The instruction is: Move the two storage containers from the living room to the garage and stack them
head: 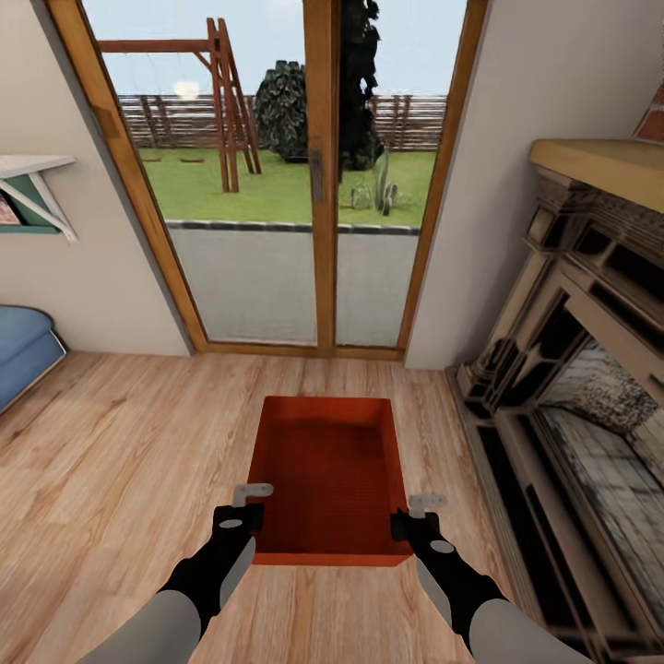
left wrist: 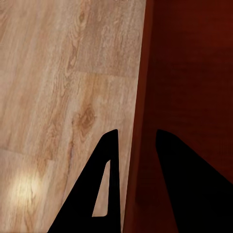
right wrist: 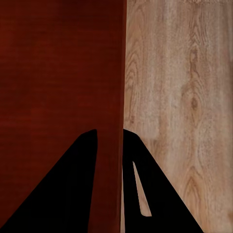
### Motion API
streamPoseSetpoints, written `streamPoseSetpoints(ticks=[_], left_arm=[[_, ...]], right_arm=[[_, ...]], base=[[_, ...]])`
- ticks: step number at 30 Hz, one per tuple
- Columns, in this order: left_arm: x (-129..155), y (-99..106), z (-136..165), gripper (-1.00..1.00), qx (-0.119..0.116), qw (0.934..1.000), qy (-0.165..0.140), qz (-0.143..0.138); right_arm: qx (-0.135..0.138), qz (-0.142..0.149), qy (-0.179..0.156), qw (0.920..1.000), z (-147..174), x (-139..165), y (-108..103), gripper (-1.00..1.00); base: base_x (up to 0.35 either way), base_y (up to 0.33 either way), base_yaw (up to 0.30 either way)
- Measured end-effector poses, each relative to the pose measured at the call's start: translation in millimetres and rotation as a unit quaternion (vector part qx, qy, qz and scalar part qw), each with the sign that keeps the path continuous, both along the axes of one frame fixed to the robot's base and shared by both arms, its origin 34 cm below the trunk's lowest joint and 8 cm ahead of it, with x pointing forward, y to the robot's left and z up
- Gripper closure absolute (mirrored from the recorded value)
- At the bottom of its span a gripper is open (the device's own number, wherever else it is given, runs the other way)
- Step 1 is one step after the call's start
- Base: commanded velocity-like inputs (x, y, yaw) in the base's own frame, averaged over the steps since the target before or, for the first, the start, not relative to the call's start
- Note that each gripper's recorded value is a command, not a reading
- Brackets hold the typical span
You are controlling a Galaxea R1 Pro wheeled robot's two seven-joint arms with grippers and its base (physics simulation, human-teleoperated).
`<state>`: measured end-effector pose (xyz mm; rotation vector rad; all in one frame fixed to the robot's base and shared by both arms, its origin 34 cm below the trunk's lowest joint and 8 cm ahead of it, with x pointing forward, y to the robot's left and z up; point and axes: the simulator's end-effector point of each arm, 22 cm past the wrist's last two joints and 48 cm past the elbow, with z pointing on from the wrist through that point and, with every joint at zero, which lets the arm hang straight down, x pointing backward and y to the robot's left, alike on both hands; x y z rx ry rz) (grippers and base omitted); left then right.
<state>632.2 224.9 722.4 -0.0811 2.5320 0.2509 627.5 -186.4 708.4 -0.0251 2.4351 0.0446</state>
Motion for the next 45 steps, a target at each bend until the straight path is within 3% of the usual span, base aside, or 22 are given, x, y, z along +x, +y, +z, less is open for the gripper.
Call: streamPoseSetpoints(ticks=[45], left_arm=[[17.6,1.3,36.2,1.0,0.001,0.9994,-0.033,0.0]], right_arm=[[0.001,-0.001,-0.034,0.9994,36.2,18.4,1.5,1.0]], base=[[0.0,0.0,-0.046]])
